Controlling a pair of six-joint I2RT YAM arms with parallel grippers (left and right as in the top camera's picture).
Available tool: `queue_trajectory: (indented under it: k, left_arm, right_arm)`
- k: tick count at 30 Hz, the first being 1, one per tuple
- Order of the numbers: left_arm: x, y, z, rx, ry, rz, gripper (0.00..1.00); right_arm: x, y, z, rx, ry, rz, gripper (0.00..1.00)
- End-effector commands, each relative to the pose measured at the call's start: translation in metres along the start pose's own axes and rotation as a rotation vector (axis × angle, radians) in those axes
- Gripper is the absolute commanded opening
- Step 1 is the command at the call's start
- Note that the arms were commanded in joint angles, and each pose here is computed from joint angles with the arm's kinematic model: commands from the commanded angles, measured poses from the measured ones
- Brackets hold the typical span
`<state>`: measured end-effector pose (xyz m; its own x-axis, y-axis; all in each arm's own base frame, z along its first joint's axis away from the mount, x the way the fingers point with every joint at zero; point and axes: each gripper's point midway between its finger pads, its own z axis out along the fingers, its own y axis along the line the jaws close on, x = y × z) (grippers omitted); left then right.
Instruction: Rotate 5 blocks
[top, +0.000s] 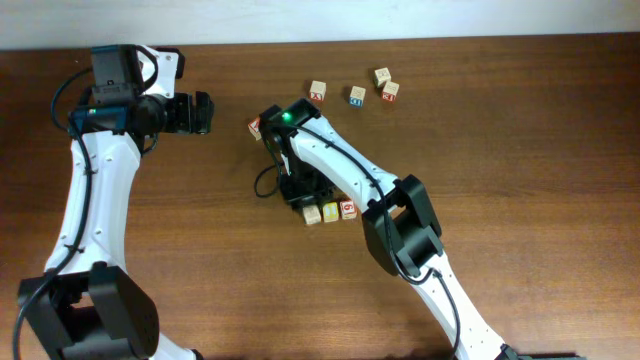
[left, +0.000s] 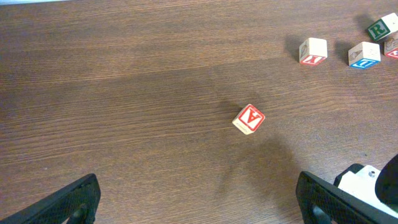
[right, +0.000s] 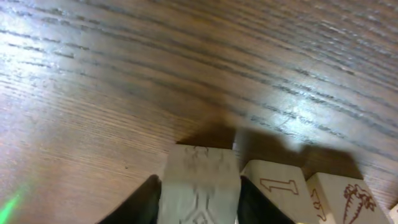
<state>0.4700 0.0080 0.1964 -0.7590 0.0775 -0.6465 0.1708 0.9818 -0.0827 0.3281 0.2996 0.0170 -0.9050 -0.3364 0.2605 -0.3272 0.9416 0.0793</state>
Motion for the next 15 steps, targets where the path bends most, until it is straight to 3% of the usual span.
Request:
queue_trajectory:
  k: [1, 4, 7, 10, 15]
  left_arm:
    - [-0.003, -0.002, -0.001, 0.013, -0.008, 0.01, 0.99]
    - [-0.003, -0.002, -0.001, 0.013, -0.008, 0.01, 0.99]
    - [-0.003, -0.002, -0.001, 0.013, -0.008, 0.01, 0.99]
    - [-0.003, -0.002, -0.001, 0.013, -0.008, 0.01, 0.99]
    - [-0.003, -0.002, -0.001, 0.013, -0.008, 0.01, 0.99]
  right_arm:
    - [0.004, 0.004, 0.0, 0.017, 0.003, -0.006, 0.42]
    - [-0.003, 0.005, -0.011, 0.019, -0.042, -0.011, 0.43]
    - [-0.019, 0.01, -0.08, 0.024, -0.261, -0.035, 0.48]
    - [0.012, 0.027, -0.148, 0.073, -0.423, -0.099, 0.48]
    - [0.034, 0.03, -0.15, 0.108, -0.386, -0.128, 0.47]
